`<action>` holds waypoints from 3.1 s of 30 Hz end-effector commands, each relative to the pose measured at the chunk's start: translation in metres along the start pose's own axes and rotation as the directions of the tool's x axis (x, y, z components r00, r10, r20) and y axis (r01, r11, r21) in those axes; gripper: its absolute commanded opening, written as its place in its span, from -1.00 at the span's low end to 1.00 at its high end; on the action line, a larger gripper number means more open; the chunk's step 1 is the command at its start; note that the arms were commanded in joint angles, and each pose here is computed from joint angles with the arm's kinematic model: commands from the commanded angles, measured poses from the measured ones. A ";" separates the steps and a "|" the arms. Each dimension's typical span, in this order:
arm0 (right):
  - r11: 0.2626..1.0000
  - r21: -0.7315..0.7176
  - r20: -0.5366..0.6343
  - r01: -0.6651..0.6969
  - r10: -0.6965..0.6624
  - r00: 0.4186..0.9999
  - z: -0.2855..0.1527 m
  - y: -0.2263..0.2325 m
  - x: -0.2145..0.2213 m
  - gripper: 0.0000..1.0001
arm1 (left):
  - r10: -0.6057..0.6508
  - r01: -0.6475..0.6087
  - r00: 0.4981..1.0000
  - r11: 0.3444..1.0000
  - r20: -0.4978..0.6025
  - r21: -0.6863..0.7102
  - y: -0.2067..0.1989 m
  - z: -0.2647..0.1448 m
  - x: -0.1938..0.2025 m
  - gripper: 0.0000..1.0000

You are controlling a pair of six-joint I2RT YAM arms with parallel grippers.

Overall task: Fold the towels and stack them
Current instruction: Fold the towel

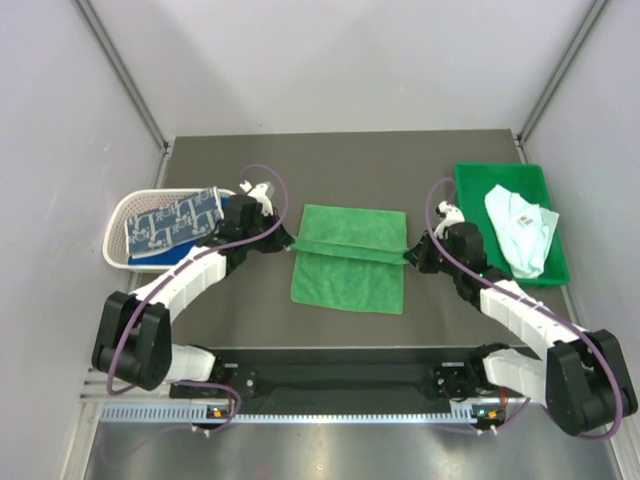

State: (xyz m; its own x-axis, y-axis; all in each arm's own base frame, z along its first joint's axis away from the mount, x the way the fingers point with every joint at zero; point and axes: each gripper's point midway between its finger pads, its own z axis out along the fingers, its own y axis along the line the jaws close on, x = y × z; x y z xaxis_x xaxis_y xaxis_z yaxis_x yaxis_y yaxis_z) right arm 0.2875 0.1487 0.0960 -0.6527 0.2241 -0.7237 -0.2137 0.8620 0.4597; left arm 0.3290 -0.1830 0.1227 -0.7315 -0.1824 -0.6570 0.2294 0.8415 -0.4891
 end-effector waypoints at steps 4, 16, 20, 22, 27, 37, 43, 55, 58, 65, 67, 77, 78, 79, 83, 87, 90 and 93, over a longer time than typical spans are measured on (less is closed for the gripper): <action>0.999 -0.036 0.033 0.014 -0.013 0.999 -0.005 0.013 -0.002 -1.00 | 0.008 -0.009 1.000 1.000 0.019 0.022 -0.005 -0.009 0.000 -1.00; 0.999 -0.031 0.028 0.019 -0.018 0.999 -0.016 0.014 0.002 -1.00 | 0.016 -0.016 1.000 1.000 0.004 0.015 -0.006 -0.022 0.005 -1.00; 0.999 -0.036 0.030 0.019 -0.017 0.999 -0.019 0.017 0.003 -1.00 | 0.015 -0.015 1.000 1.000 -0.001 0.019 -0.007 -0.025 0.009 -1.00; 0.999 -0.041 0.034 0.020 -0.018 0.999 -0.020 0.018 0.002 -1.00 | 0.012 -0.012 1.000 1.000 -0.002 0.021 -0.007 -0.026 0.010 -1.00; 0.999 -0.046 0.043 0.004 -0.002 0.999 -0.024 0.019 0.005 -1.00 | 0.005 -0.005 1.000 1.000 -0.011 0.018 -0.006 -0.029 0.016 -1.00; 0.999 -0.044 -0.003 -0.026 0.026 1.000 -0.024 0.013 0.030 -1.00 | -0.015 0.015 0.999 1.000 -0.039 0.016 0.000 -0.027 0.032 -1.00; 0.999 -0.041 -0.027 -0.034 0.033 0.999 -0.021 0.010 0.041 -1.00 | -0.030 0.032 0.998 0.999 -0.060 0.017 0.003 -0.022 0.041 -1.00; 0.997 -0.068 -0.006 -0.023 0.023 1.000 -0.033 0.022 0.030 -0.99 | -0.027 0.028 0.999 0.999 -0.042 0.026 -0.005 -0.036 0.032 -1.00; 0.998 -0.063 -0.011 -0.028 0.027 1.000 -0.032 0.021 0.034 -1.00 | -0.027 0.029 0.999 0.999 -0.042 0.028 -0.005 -0.036 0.032 -1.00; 0.997 -0.060 -0.035 -0.049 0.047 0.998 -0.025 0.014 0.052 -1.00 | -0.048 0.050 0.996 0.998 -0.075 0.024 0.004 -0.027 0.051 -1.00; 0.997 -0.058 -0.038 -0.056 0.054 0.998 -0.022 0.012 0.056 -0.97 | -0.058 0.060 0.994 0.998 -0.095 0.019 0.009 -0.021 0.062 -0.98; 0.995 -0.051 -0.092 -0.083 0.079 0.993 -0.005 0.005 0.087 -0.88 | -0.094 0.101 0.986 0.994 -0.136 0.040 0.018 0.001 0.088 -0.94; 0.995 -0.046 -0.093 -0.083 0.079 0.993 -0.005 0.004 0.088 -0.85 | -0.092 0.099 0.986 0.994 -0.140 0.044 0.017 0.002 0.089 -0.92; 0.995 -0.046 -0.090 -0.083 0.079 0.993 -0.006 0.004 0.088 -0.83 | -0.092 0.099 0.986 0.994 -0.140 0.044 0.017 0.002 0.089 -0.91; 0.995 -0.051 -0.080 -0.081 0.077 0.994 -0.010 0.008 0.084 -0.64 | -0.088 0.096 0.987 0.994 -0.138 0.052 0.014 -0.002 0.087 -0.84; 0.996 -0.052 -0.080 -0.076 0.071 0.994 -0.016 0.010 0.081 -0.56 | -0.080 0.088 0.989 0.995 -0.122 0.055 0.010 -0.008 0.080 -0.82; 0.995 -0.059 -0.078 -0.074 0.070 0.995 -0.024 0.012 0.081 -0.45 | -0.093 0.100 0.985 0.994 -0.147 0.045 0.010 -0.015 0.086 -0.81; 0.995 -0.062 -0.063 -0.072 0.068 0.996 -0.031 0.013 0.078 -0.34 | -0.089 0.097 0.986 0.994 -0.144 0.049 0.008 -0.022 0.088 -0.74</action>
State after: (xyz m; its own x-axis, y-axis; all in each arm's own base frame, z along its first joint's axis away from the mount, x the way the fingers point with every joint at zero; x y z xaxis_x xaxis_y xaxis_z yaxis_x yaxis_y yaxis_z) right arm 0.2114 0.1623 0.0489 -0.7287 0.2477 -0.6385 -0.1948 0.8188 0.5400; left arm 0.2572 -0.1781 0.0613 -0.8422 -0.1812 -0.5078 0.1650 0.8101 -0.5627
